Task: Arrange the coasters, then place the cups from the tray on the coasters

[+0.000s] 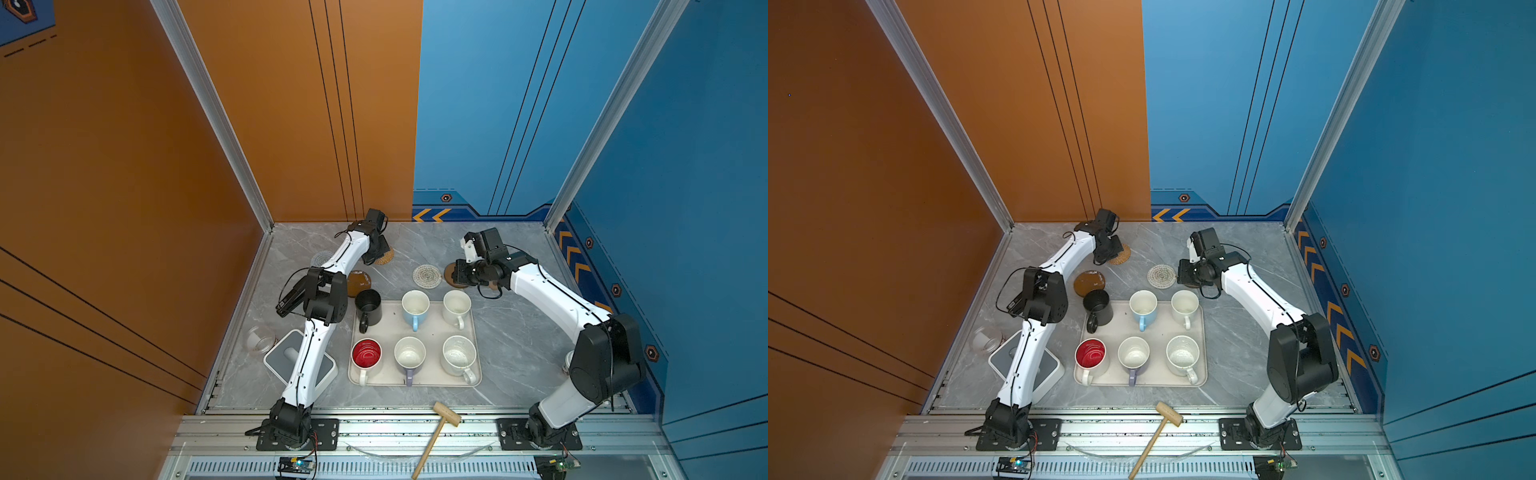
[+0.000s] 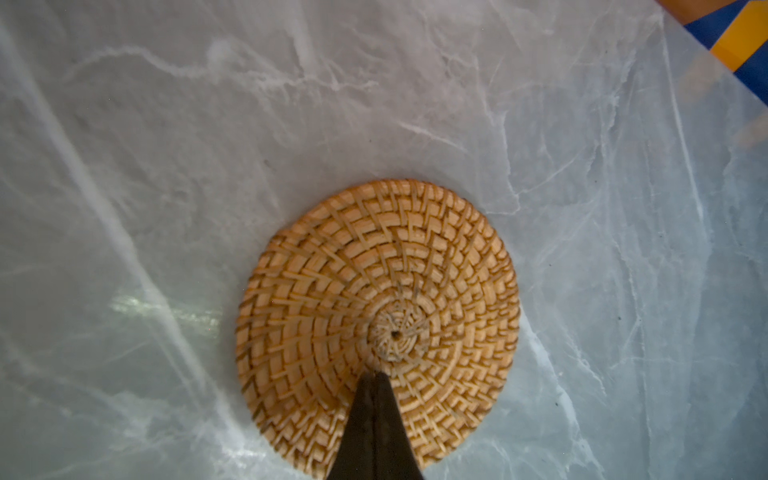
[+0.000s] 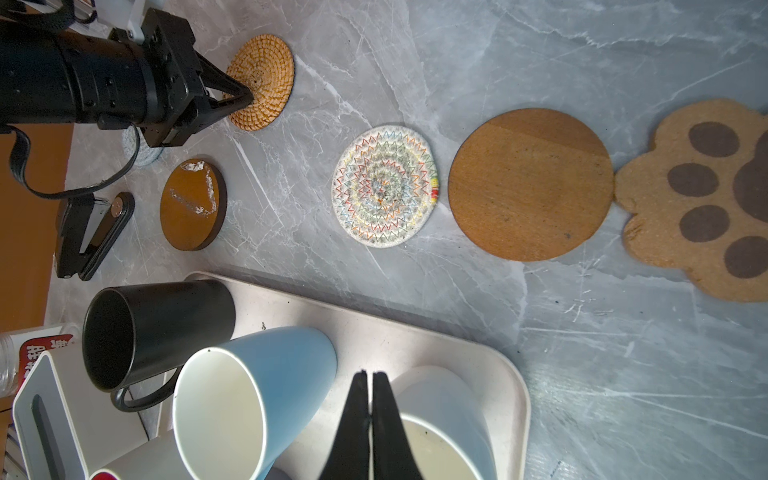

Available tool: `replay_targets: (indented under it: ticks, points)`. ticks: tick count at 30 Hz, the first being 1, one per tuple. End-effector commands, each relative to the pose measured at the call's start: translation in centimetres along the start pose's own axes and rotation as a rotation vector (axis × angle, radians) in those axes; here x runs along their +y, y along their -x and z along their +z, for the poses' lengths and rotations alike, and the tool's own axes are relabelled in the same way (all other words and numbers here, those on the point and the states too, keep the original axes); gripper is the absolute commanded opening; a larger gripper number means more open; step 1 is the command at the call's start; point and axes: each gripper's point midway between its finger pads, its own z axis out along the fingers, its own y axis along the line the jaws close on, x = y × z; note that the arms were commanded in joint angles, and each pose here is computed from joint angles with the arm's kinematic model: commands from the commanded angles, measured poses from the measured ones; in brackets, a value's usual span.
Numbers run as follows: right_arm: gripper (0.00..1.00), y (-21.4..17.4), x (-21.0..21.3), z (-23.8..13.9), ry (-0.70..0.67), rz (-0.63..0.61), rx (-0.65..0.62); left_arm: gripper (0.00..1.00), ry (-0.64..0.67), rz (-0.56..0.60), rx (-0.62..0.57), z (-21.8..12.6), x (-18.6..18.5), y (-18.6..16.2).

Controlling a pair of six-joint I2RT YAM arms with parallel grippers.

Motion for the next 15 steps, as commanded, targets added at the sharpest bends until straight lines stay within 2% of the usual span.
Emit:
replay_targets:
  ticks: [1, 15]
  points:
    - [0.0, 0.3, 0.9, -0.9, 0.019, 0.0, -0.016, 0.0, 0.063, 0.036, 0.128, 1.2, 1.7, -3.9]
    - [0.0, -0.1, 0.7, -1.1, 0.021, 0.005, -0.023, 0.0, 0.049, 0.104, 0.204, 0.7, 0.7, -7.5]
